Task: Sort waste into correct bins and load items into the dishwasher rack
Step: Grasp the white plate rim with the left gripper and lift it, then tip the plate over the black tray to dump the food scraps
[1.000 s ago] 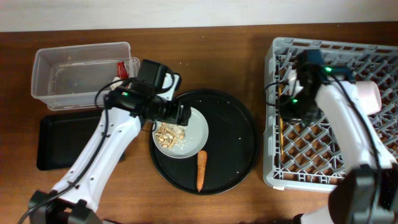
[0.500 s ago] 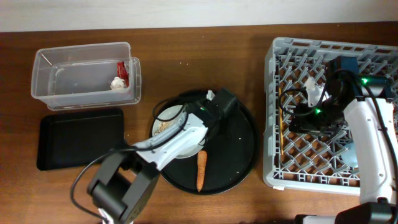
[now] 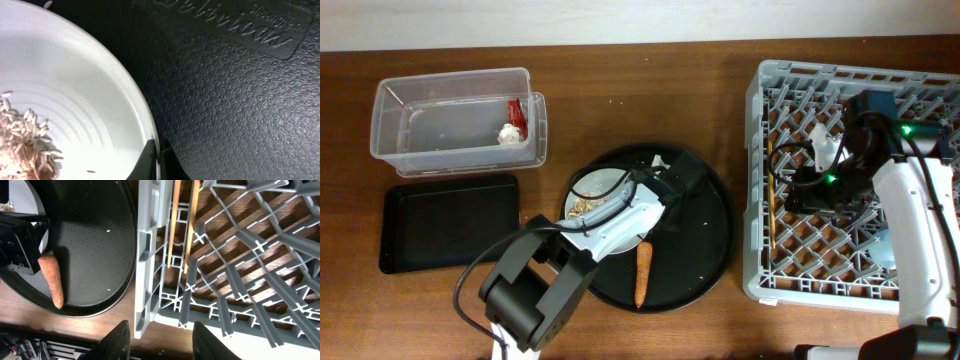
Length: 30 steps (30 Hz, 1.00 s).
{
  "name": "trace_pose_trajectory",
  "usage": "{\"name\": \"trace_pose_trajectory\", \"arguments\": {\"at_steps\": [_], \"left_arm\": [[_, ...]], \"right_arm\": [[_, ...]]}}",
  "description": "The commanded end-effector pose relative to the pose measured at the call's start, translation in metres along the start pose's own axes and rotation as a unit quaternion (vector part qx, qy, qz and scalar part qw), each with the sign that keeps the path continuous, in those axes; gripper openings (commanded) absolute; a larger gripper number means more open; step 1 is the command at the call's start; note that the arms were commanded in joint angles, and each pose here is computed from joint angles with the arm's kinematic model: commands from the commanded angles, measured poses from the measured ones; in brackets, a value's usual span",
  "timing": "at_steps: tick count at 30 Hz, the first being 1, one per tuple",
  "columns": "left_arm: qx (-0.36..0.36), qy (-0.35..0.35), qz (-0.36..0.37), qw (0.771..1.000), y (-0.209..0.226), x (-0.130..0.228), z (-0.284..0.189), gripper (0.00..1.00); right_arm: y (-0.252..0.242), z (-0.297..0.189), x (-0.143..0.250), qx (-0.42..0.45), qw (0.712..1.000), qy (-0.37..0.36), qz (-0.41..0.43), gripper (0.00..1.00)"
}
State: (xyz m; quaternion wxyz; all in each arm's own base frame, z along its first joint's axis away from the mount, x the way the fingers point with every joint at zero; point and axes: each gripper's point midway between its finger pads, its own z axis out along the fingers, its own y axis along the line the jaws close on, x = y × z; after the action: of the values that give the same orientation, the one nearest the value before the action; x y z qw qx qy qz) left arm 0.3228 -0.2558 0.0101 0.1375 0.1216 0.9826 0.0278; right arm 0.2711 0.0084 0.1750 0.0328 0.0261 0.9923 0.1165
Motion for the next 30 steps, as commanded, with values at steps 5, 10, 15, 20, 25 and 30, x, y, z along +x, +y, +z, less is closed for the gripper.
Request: {"name": "trace_pose_trajectory", "arguments": {"at_steps": [5, 10, 15, 20, 25, 30], "left_arm": [[-0.076, 0.02, 0.014, 0.997, 0.026, -0.004, -0.015, 0.0], [-0.1, 0.029, 0.02, 0.994, 0.034, -0.011, -0.038, 0.0], [-0.11, 0.038, 0.024, 0.993, 0.041, -0.011, -0.059, 0.0], [-0.115, 0.024, -0.069, 0.991, 0.101, -0.019, -0.105, 0.0], [-0.117, 0.066, -0.195, 0.971, 0.205, -0.007, -0.124, 0.0], [0.004, 0.096, -0.235, 0.967, 0.247, -0.002, -0.114, 0.0]], "right_arm": [[0.001, 0.0, 0.001, -0.008, 1.0, 0.002, -0.001, 0.4], [0.001, 0.0, 0.001, -0.008, 1.0, 0.002, -0.001, 0.4], [0.001, 0.0, 0.001, -0.008, 1.0, 0.002, -0.002, 0.4], [0.0, 0.0, 0.001, -0.006, 1.0, 0.0, -0.003, 0.4], [0.0, 0.0, 0.001, -0.006, 1.0, 0.0, -0.003, 0.4], [0.0, 0.0, 0.001, -0.006, 1.0, 0.001, -0.003, 0.4]]}}
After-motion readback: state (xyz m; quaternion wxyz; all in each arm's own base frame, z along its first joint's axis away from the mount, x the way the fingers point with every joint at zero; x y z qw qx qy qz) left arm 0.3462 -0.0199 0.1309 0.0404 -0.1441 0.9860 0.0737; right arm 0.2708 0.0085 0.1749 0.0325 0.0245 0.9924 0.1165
